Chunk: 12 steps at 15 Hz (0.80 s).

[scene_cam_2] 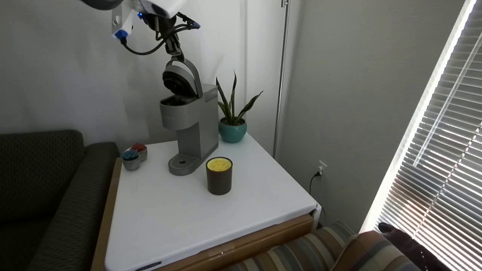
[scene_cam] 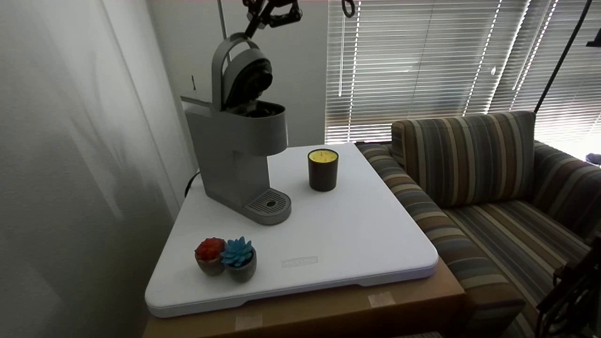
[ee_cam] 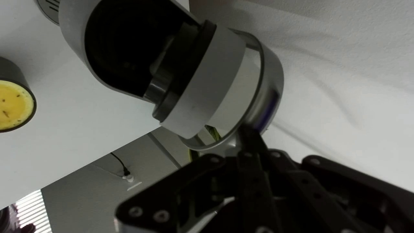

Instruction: Open the grey coffee maker then close it

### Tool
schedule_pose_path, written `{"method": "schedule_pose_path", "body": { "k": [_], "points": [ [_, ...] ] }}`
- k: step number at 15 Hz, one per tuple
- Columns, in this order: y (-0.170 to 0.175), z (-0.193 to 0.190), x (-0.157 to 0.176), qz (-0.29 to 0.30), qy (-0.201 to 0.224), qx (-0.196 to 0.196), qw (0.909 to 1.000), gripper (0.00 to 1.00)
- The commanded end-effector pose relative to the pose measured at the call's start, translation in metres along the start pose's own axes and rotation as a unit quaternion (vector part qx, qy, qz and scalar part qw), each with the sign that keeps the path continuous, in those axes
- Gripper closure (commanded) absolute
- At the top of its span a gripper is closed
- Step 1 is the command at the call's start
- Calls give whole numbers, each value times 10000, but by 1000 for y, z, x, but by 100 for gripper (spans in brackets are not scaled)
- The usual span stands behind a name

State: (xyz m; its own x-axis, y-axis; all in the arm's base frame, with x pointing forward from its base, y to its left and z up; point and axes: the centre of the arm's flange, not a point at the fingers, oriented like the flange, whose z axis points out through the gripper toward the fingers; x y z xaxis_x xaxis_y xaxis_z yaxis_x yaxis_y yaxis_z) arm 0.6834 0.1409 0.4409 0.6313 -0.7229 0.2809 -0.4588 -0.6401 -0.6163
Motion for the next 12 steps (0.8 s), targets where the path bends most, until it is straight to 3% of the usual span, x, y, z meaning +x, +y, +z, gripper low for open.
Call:
{"method": "schedule_pose_path", "body": {
  "k": [1, 5, 12],
  "points": [
    [8, 2, 1, -100, -18, -115, 9999, 100],
    [12, -5, -1, -109, 5, -189, 9998, 100],
    [37, -19, -2, -117, -50, -643, 9978, 100]
  ]
}}
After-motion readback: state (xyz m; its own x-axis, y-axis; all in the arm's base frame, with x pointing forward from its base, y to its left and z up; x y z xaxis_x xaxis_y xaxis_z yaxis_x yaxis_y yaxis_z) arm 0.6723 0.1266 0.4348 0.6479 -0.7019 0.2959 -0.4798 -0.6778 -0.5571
